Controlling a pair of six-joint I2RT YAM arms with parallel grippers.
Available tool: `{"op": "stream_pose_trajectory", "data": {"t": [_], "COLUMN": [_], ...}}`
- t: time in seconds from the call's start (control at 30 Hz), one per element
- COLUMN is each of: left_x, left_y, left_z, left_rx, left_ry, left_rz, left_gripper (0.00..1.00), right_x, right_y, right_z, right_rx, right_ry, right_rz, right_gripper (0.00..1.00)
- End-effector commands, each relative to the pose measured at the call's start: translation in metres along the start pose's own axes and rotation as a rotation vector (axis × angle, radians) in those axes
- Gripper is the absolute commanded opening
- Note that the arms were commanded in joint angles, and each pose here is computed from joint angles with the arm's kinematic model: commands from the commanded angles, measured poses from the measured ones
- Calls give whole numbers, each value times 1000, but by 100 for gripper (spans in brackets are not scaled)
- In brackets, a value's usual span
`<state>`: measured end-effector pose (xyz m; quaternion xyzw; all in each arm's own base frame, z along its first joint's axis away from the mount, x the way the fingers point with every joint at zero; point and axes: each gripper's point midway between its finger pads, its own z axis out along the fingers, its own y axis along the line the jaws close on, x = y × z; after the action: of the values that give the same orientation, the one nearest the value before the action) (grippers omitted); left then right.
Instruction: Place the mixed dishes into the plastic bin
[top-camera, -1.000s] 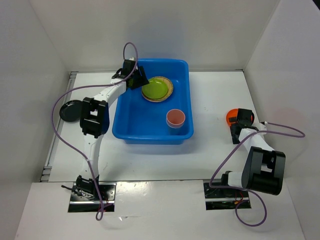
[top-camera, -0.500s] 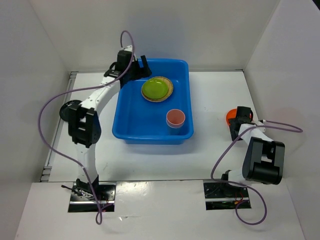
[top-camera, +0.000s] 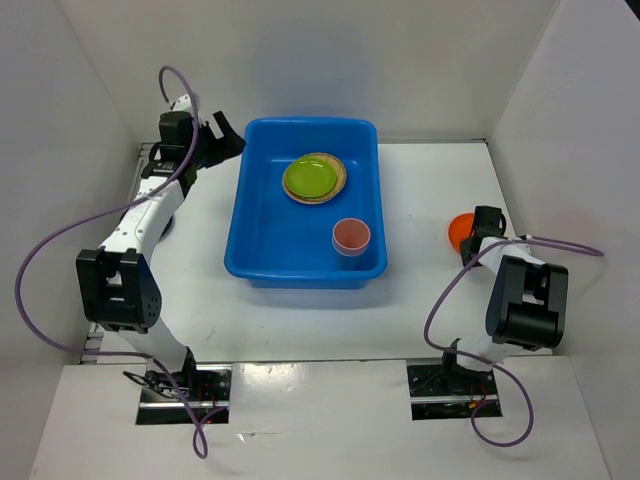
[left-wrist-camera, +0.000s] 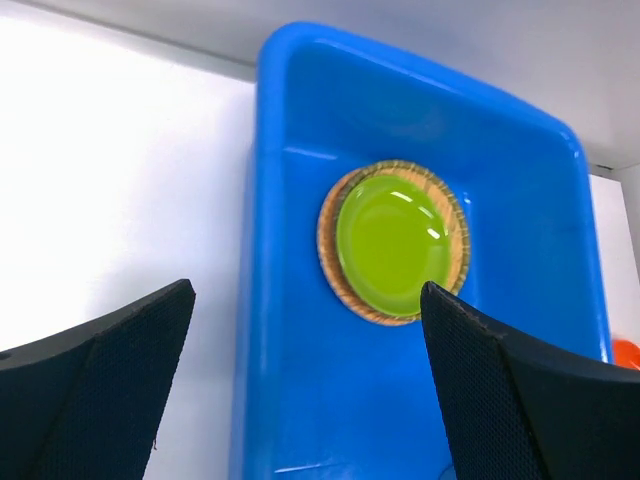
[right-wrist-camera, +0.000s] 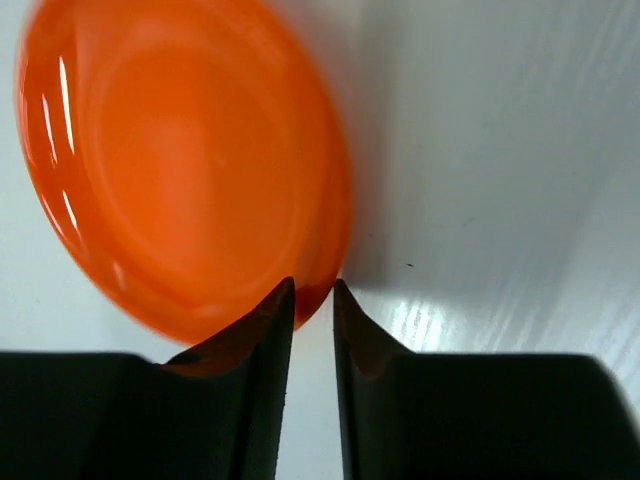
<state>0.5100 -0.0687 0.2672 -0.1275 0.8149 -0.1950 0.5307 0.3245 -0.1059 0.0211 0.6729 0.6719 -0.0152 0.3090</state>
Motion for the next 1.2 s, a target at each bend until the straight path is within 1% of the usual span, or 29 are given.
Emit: {"op": "stream_pose_trajectory", "data": {"t": [0.0,0.03,0.07,0.1,0.13,0.17,0.23,0.3,0.4,0.47,0.5,0.57,0.6,0.67,0.7,0.73,0.77,0.87,0.97,1.03,1.1,1.17], "left_x": [-15,3,-2,1,8,16,24,36,43,50,62,75,70,83,78,81,74,63,64,75,78,83], "left_y": [13,29,50,61,72,93,107,116,119,133,140,137,131,153,161,163,170,169,177,186,195,198], "left_z": [-9,-7,-12,-13,-14,-16,-17,-18,-17,-19,-26,-34,-41,-51,-61,-65,-71,-91,-101,-107,-111,-114], "left_rx": [30,22,-5,-12,-28,-58,-85,-106,-111,-171,-196,-163,-143,-229,-267,-289,-325,-357,-415,-455,-495,-519], "left_ry": [-66,-25,-38,-34,-19,-6,1,21,30,36,58,56,17,-3,-21,-26,-62,-143,-179,-180,-197,-203], "left_rz": [-42,-75,-127,-152,-180,-212,-239,-261,-274,-300,-336,-384,-420,-472,-490,-500,-498,-502,-534,-571,-595,-628], "left_gripper": [100,100,100,100,100,100,100,100,100,100,100,100,100,100,100,100,100,100,100,100,100,100], "right_x": [-11,-14,-10,-10,-12,-8,-9,-4,-9,-16,-17,-26,-23,-19,-11,-10,-10,-6,4,12,14,27], "right_y": [17,23,20,24,28,26,32,46,66,88,93,119,130,153,162,169,174,192,213,226,240,252], "right_z": [3,2,4,4,3,4,3,-6,-27,-50,-57,-83,-94,-123,-136,-148,-162,-203,-246,-276,-298,-313], "right_rx": [-26,-42,-37,-52,-62,-58,-74,-143,-237,-352,-386,-512,-580,-699,-742,-770,-807,-921,-1051,-1132,-1190,-1250], "right_ry": [-28,-34,-19,-16,-19,-6,1,23,-7,-16,-14,-28,-8,1,-10,-21,-39,-75,-87,-108,-126,-127], "right_rz": [-3,3,-21,-28,-24,-55,-61,-97,-143,-167,-174,-192,-211,-238,-274,-286,-283,-301,-343,-376,-397,-457], "right_gripper": [26,19,16,10,7,4,0,0,0,0,0,0,0,0,0,0,0,0,0,0,0,0]}}
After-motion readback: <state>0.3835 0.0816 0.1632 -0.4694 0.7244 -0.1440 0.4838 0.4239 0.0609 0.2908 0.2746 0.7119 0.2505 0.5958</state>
